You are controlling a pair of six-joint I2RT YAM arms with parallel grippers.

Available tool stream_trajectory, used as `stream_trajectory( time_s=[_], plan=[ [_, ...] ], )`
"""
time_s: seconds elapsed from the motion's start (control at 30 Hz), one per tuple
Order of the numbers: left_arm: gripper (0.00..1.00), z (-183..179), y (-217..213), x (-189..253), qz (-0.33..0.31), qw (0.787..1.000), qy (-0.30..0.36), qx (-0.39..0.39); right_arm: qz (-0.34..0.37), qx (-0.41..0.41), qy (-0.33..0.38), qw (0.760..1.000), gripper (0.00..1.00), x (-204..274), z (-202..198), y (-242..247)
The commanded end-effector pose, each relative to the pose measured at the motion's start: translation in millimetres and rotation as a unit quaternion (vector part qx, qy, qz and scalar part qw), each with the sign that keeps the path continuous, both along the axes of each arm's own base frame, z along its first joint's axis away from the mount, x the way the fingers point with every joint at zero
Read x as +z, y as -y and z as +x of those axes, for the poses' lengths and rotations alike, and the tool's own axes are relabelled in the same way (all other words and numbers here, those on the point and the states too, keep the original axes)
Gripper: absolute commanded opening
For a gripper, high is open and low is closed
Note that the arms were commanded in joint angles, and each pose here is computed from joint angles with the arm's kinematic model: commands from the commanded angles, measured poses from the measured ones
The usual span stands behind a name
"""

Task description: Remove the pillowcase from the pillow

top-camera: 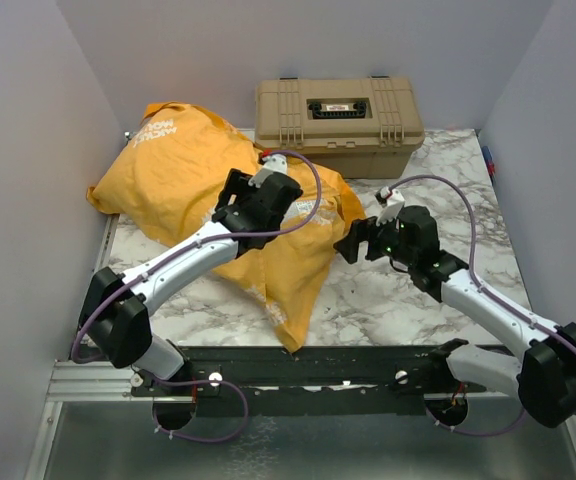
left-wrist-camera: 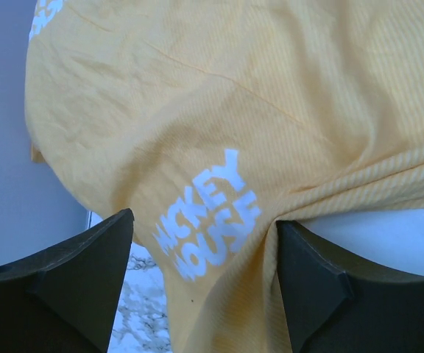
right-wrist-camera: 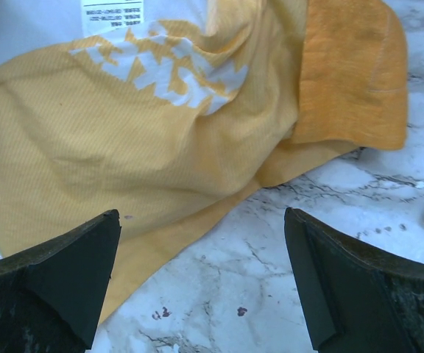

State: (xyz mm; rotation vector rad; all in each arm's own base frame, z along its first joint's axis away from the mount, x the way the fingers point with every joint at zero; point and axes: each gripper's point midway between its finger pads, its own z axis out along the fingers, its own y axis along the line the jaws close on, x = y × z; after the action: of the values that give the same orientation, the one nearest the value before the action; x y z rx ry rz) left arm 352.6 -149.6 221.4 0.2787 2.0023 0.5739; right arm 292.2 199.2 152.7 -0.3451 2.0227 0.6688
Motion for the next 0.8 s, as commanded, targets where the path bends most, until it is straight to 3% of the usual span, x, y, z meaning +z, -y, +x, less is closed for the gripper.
stream_trajectory(
  time_s=[0.0,0.17,0.33,0.77],
  plan=[
    [0.74,16,-22,18,-0.054,0.998,0.017,0.015,0.053,0.065,0.027,0.996,0.98,32,1,-32],
    [0.7,26,-32,-12,-0.132,0.991,-0.018,0.004,0.055,0.084,0.04,0.994,0.98,46,11,-57],
    [0.69,24,-14,-39,-0.185,0.98,-0.059,-0.04,0.049,0.073,0.046,0.995,0.98,57,25,-81],
    [0.68,20,7,-59,-0.22,0.968,-0.094,-0.072,-0.014,-0.049,0.013,0.999,0.98,33,62,-112]
  ],
)
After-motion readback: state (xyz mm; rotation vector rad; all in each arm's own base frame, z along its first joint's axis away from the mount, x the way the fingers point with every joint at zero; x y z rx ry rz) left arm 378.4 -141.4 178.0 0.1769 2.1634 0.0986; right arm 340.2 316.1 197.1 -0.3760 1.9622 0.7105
